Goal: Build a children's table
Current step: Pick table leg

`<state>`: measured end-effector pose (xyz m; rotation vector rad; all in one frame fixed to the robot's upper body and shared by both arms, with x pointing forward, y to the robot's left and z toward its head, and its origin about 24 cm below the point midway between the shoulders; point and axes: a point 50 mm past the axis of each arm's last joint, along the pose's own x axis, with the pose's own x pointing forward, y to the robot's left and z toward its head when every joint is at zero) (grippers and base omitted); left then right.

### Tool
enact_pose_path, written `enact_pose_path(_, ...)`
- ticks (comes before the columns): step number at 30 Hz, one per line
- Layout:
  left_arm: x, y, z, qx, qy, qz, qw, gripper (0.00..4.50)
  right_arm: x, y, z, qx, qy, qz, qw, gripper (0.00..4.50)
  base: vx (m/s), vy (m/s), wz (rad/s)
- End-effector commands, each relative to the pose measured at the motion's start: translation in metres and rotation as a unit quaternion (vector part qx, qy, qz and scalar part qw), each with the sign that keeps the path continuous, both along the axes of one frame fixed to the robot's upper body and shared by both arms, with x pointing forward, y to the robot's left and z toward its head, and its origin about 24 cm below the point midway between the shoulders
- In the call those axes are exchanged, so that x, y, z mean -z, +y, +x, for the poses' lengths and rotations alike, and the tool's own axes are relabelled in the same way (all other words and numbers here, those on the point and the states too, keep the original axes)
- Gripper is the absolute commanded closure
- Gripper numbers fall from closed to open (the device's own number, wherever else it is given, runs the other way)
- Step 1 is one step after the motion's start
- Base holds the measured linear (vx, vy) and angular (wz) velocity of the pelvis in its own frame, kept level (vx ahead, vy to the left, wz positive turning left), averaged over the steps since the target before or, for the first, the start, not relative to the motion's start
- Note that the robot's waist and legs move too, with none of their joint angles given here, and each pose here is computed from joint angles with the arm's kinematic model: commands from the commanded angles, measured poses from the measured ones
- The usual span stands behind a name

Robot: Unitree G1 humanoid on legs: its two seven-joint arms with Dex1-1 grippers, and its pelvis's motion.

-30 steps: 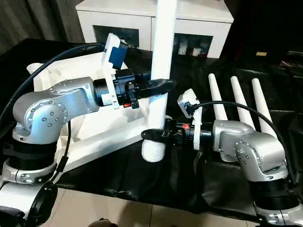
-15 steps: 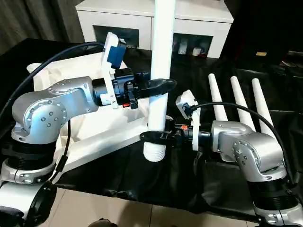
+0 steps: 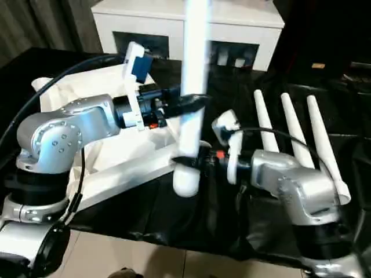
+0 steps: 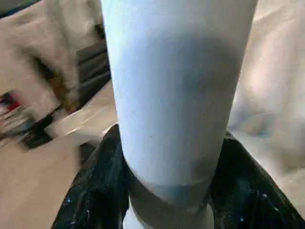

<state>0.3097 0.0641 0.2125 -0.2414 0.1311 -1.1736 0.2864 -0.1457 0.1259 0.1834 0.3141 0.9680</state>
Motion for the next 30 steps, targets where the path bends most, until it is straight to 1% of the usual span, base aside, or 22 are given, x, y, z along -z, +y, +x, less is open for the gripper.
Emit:
enact_pose_path(1, 0.002, 0.006, 0.0, -0.014, -0.001, 0.004, 1.0, 1.57, -0.008, -0.015, 0.011, 0.08, -0.028, 0.003, 0.996, 2.62, 0.0, 0.0, 0.0)
enact_pose_path(5, 0.002, 0.017, 0.005, -0.057, -0.02, -0.004, 0.998, 1.16, -0.007, -0.024, 0.014, 0.132, -0.037, 0.003, 0.99, 2.62, 0.0, 0.0, 0.0)
enact_pose_path(6, 0.0, 0.022, 0.01, -0.09, -0.036, -0.009, 0.995, 1.15, -0.006, -0.028, 0.014, 0.15, -0.044, -0.009, 0.988, 2.62, 0.0, 0.0, 0.0)
enact_pose_path(7, 0.004, 0.026, 0.013, -0.116, -0.065, 0.01, 0.991, 1.12, -0.003, -0.031, 0.015, 0.168, -0.051, -0.025, 0.984, 2.62, 0.0, 0.0, 0.0)
enact_pose_path(8, 0.004, 0.026, 0.013, -0.116, -0.065, 0.01, 0.991, 1.1, -0.003, -0.031, 0.015, 0.168, -0.051, -0.025, 0.984, 2.62, 0.0, 0.0, 0.0)
enact_pose_path(9, 0.009, 0.029, 0.016, -0.143, -0.092, 0.034, 0.985, 1.1, 0.0, -0.036, 0.017, 0.195, -0.064, -0.047, 0.978, 2.62, 0.0, 0.0, 0.0)
enact_pose_path(10, 0.035, 0.031, 0.016, -0.165, -0.125, 0.11, 0.972, 1.09, 0.007, -0.043, 0.018, 0.224, -0.091, -0.091, 0.966, 2.62, 0.0, 0.0, 0.0)
enact_pose_path(11, 0.035, 0.031, 0.016, -0.165, -0.125, 0.11, 0.972, 1.09, 0.007, -0.043, 0.018, 0.224, -0.091, -0.091, 0.966, 2.62, 0.0, 0.0, 0.0)
enact_pose_path(12, 0.061, 0.029, 0.011, -0.152, -0.132, 0.169, 0.965, 1.09, 0.012, -0.047, 0.018, 0.239, -0.099, -0.124, 0.958, 2.62, 0.0, 0.0, 0.0)
enact_pose_path(13, 0.07, 0.028, 0.008, -0.146, -0.13, 0.186, 0.963, 1.09, 0.014, -0.048, 0.017, 0.243, -0.098, -0.134, 0.956, 2.62, 0.0, 0.0, 0.0)
enact_pose_path(15, 0.095, 0.029, 0.003, -0.135, -0.121, 0.236, 0.955, 1.09, 0.016, -0.051, 0.017, 0.258, -0.086, -0.124, 0.954, 2.62, 0.0, 0.0, 0.0)
enact_pose_path(16, 0.108, 0.03, -0.002, -0.118, -0.117, 0.26, 0.951, 1.09, 0.017, -0.052, 0.016, 0.26, -0.083, -0.116, 0.955, 2.62, 0.0, 0.0, 0.0)
enact_pose_path(17, 0.127, 0.032, -0.007, -0.105, -0.098, 0.292, 0.946, 1.09, 0.017, -0.051, 0.013, 0.254, -0.078, -0.105, 0.958, 2.62, 0.0, 0.0, 0.0)
enact_pose_path(20, 0.136, 0.033, -0.009, -0.101, -0.092, 0.303, 0.943, 1.09, 0.018, -0.05, 0.012, 0.245, -0.08, -0.103, 0.961, 2.62, 0.0, 0.0, 0.0)
enact_pose_path(21, 0.136, 0.033, -0.009, -0.101, -0.092, 0.303, 0.943, 1.27, 0.018, -0.05, 0.012, 0.245, -0.08, -0.103, 0.961, 2.62, 0.0, 0.0, 0.0)
enact_pose_path(22, 0.144, 0.035, -0.005, -0.107, -0.074, 0.305, 0.944, 1.27, 0.018, -0.046, 0.009, 0.23, -0.084, -0.098, 0.965, 2.62, 0.0, 0.0, 0.0)
enact_pose_path(23, 0.144, 0.035, -0.005, -0.107, -0.074, 0.305, 0.944, 1.45, 0.018, -0.046, 0.009, 0.23, -0.084, -0.098, 0.965, 2.62, 0.0, 0.0, 0.0)
enact_pose_path(25, 0.15, 0.04, 0.002, -0.123, -0.068, 0.32, 0.937, 1.56, 0.017, -0.042, 0.008, 0.218, -0.086, -0.093, 0.968, 2.62, 0.0, 0.0, 0.0)
enact_pose_path(26, 0.155, 0.044, 0.008, -0.13, -0.07, 0.343, 0.928, 1.56, 0.018, -0.04, 0.007, 0.209, -0.087, -0.093, 0.97, 2.62, 0.0, 0.0, 0.0)
enact_pose_path(27, 0.157, 0.046, 0.011, -0.136, -0.064, 0.354, 0.923, 1.79, 0.019, -0.04, 0.006, 0.205, -0.086, -0.094, 0.97, 2.62, 0.0, 0.0, 0.0)
enact_pose_path(29, 0.159, 0.047, 0.013, -0.137, -0.057, 0.359, 0.921, 1.93, 0.019, -0.039, 0.006, 0.203, -0.086, -0.095, 0.971, 2.62, 0.0, 0.0, 0.0)
enact_pose_path(30, 0.162, 0.045, 0.015, -0.127, -0.041, 0.354, 0.926, 1.97, 0.021, -0.039, 0.005, 0.201, -0.084, -0.096, 0.971, 2.62, 0.0, 0.0, 0.0)
